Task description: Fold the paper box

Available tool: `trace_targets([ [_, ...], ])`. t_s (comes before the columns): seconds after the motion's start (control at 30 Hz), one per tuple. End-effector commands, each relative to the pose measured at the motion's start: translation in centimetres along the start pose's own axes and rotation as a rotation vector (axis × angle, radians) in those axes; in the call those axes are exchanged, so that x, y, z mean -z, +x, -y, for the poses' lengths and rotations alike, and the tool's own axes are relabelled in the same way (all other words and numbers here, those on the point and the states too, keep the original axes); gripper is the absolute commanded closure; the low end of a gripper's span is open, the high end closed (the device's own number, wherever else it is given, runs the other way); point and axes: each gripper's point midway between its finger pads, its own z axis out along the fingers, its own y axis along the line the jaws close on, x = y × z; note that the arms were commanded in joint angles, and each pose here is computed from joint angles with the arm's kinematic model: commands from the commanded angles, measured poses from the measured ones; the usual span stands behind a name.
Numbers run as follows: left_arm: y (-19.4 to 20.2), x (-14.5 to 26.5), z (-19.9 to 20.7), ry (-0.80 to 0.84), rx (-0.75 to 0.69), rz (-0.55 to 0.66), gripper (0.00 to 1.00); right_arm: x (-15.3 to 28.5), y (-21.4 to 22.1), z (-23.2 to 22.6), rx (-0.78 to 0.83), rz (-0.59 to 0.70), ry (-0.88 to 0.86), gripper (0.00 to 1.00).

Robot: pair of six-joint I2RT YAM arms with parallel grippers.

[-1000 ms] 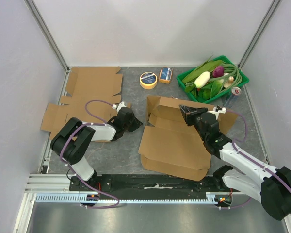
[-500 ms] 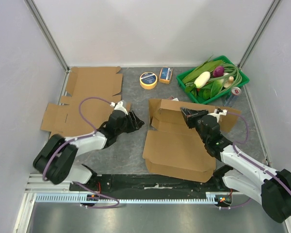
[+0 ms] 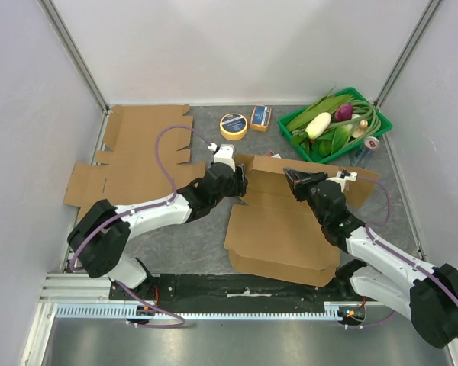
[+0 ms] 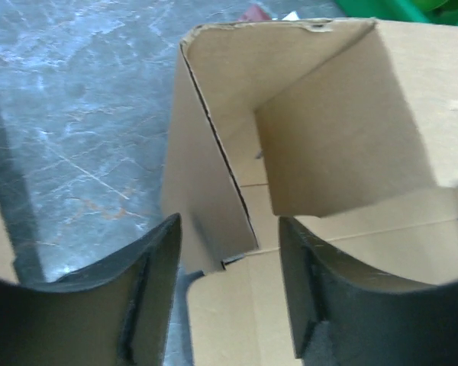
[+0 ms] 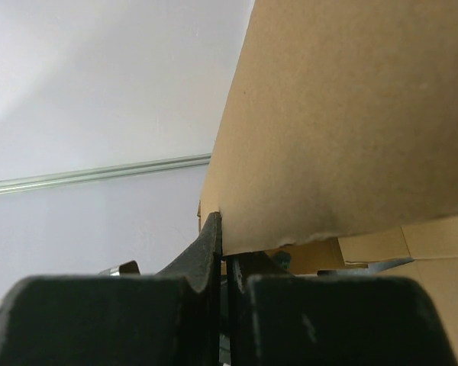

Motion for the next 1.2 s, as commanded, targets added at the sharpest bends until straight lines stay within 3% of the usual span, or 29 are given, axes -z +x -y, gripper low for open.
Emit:
trace_targets([
  [0.0, -1.5, -0.5, -1.6, -0.116, -0.050, 0.023, 0.49, 0.0, 0.0, 1.3, -0.024, -0.006, 0.053, 1.00],
  [0.03, -1.5, -0.4, -1.4, -0.108, -0.040, 0.022, 0.61, -0.1, 0.0, 1.3, -0.023, -0.003, 0.053, 1.00],
  [0.2, -1.6, 0.3, 0.7, 0.007, -0.031, 0.001, 0.98, 0.0, 0.1, 1.8, -0.024, -0.009, 0.057, 1.00],
  [0.4, -1.7, 2.5, 5.2, 0.246, 0.056, -0.045, 0.98, 0.0, 0.3, 1.7, -0.015, -0.017, 0.041, 1.00],
  [0.73, -2.9, 5.0, 8.1, 0.405, 0.130, -0.034, 0.98, 0.7, 0.9, 2.1, -0.011, -0.034, 0.029, 1.00],
  [0.9, 0.0, 4.0, 7.7, 0.372, 0.097, -0.084, 0.98, 0.9, 0.9, 2.6, 0.002, -0.029, 0.044, 1.00],
  [1.17, 4.1, 3.0, 5.8, 0.305, 0.066, -0.123, 0.96, 2.2, 1.0, 6.3, 0.220, -0.062, 0.087, 1.00],
])
